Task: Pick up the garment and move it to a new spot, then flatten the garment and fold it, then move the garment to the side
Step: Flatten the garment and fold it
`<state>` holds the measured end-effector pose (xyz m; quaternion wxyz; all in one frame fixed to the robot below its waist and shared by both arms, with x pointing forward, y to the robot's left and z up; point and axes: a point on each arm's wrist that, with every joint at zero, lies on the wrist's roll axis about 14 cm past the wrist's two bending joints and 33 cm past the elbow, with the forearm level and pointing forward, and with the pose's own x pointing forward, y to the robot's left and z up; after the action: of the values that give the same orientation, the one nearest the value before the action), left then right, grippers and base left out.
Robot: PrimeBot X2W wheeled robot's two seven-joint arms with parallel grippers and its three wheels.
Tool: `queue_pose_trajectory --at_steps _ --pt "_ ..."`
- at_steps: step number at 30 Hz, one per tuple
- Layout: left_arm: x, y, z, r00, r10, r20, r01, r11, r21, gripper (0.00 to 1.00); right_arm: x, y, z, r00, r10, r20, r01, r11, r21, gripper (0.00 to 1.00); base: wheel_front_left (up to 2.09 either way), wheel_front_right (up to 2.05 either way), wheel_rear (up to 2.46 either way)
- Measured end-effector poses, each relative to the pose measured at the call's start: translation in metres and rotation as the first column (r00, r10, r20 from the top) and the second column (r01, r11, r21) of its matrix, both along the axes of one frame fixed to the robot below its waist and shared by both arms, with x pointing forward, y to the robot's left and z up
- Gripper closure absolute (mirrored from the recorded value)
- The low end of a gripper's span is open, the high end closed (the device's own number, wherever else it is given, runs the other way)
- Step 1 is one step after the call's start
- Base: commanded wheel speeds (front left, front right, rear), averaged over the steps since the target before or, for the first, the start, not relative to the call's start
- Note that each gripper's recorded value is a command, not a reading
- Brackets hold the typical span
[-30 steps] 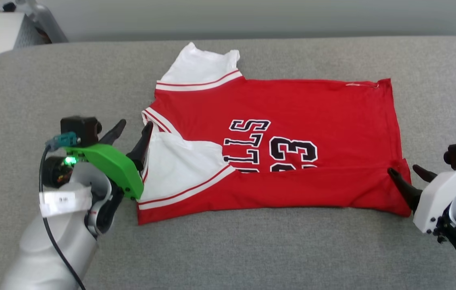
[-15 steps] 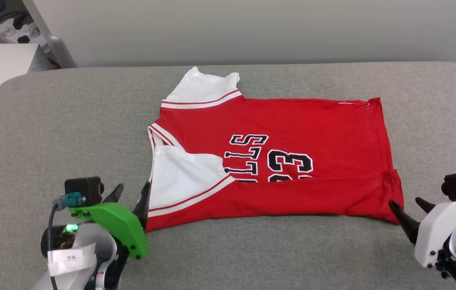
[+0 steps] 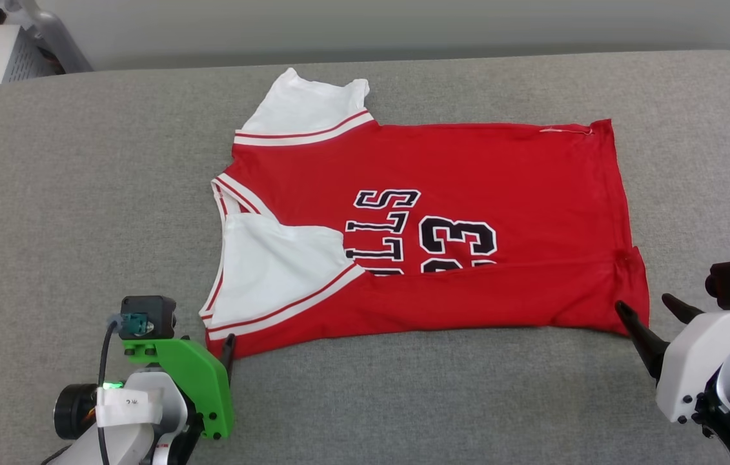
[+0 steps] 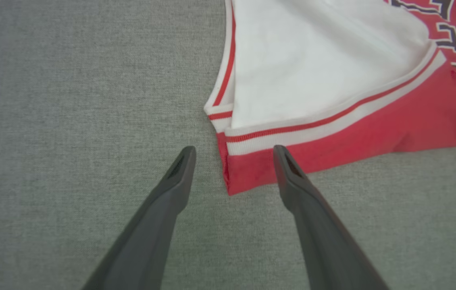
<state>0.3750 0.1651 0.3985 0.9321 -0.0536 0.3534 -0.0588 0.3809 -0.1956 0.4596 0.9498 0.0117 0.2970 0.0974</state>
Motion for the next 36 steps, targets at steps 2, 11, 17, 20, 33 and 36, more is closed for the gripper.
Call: queue_pose_trajectory --at_steps 2,11,17,20,33,36 --pt "0.0 0.002 -0.01 1.0 0.005 -0.03 -0.005 1.0 0.017 0.0 0.001 -0.002 -0.002 1.0 -0.007 -0.007 0.007 1.0 -0.007 0.0 0.0 0.0 0.0" --pt "0.007 0.01 -0.044 0.993 0.002 -0.119 0.005 0.998 0.06 0.1 0.001 -0.006 -0.018 0.998 -0.035 -0.054 0.034 0.999 -0.012 0.0 0.0 0.0 0.0" --pt "0.01 0.006 -0.045 0.991 -0.029 -0.132 0.031 0.999 0.014 1.0 0.001 -0.008 -0.02 0.997 -0.045 -0.064 0.044 0.999 -0.015 0.0 0.0 0.0 0.0" --pt "0.01 0.007 -0.04 0.994 -0.018 -0.106 0.019 1.0 0.005 1.0 0.0 -0.01 -0.019 0.997 -0.049 -0.064 0.047 0.999 -0.028 0.0 0.0 0.0 0.0" --pt "0.006 -0.01 0.032 0.993 -0.048 0.111 0.059 0.993 -0.099 1.0 -0.001 -0.02 -0.044 0.984 -0.083 -0.158 0.066 0.992 -0.11 0.0 0.0 0.0 0.0" --pt "0.006 -0.009 0.044 0.99 -0.051 0.135 0.065 0.993 -0.098 1.0 0.007 -0.02 -0.057 0.976 -0.101 -0.194 0.08 0.991 -0.11 0.0 0.0 0.0 0.0"
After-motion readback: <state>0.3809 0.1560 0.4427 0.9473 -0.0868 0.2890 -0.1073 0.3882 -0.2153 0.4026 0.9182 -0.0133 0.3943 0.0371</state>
